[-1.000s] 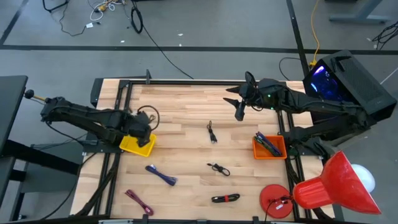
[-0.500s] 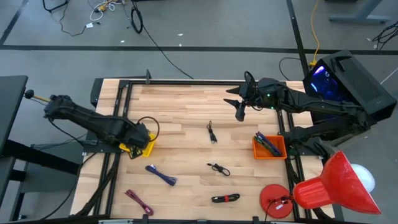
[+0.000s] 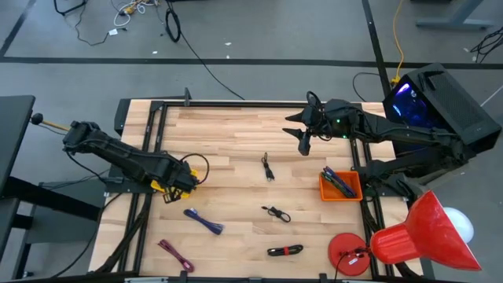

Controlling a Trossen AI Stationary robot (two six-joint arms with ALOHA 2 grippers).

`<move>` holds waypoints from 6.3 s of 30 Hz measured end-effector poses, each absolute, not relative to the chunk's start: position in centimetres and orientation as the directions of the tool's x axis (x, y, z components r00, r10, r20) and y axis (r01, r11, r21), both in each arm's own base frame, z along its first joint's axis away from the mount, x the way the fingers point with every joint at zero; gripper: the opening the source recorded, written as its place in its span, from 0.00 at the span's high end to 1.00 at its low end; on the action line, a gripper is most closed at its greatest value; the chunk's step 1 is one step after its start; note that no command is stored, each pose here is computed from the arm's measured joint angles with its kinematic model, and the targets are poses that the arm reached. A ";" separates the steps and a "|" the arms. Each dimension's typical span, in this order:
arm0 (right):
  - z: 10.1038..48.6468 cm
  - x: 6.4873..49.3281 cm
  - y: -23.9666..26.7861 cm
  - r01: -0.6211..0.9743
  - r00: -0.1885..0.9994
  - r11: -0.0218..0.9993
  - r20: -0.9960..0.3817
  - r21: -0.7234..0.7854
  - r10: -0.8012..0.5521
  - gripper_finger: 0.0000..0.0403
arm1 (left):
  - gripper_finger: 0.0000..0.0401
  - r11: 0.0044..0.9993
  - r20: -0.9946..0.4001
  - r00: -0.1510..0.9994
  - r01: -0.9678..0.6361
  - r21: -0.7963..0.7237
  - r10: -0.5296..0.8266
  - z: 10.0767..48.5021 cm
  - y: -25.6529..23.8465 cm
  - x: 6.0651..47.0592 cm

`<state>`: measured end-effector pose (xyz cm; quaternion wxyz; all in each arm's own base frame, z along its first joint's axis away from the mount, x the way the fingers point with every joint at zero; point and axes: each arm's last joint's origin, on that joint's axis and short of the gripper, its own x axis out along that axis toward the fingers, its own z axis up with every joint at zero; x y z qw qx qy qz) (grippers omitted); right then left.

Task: Pick & Place USB Port
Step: Put the black charger cable into the yellow basket, then put the black charger cable into the orange basket

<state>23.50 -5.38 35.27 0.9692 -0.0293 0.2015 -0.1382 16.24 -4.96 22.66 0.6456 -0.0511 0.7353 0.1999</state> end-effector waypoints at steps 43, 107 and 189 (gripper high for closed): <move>32.0 24.1 -5.3 0.217 0.905 0.973 -0.357 -0.079 -0.231 0.55 | 0.75 0.929 -0.966 -0.189 -0.293 0.227 0.176 20.9 -3.1 16.3; 32.1 24.1 -5.2 0.167 0.921 0.985 -0.348 -0.047 -0.173 0.55 | 0.62 0.957 -0.994 0.041 0.277 -0.088 -0.103 15.0 -14.5 25.1; 31.1 25.0 -0.2 0.131 0.991 0.980 0.047 -0.150 -0.125 0.58 | 0.93 0.926 -0.199 0.961 -0.108 0.361 0.189 33.7 -1.5 37.8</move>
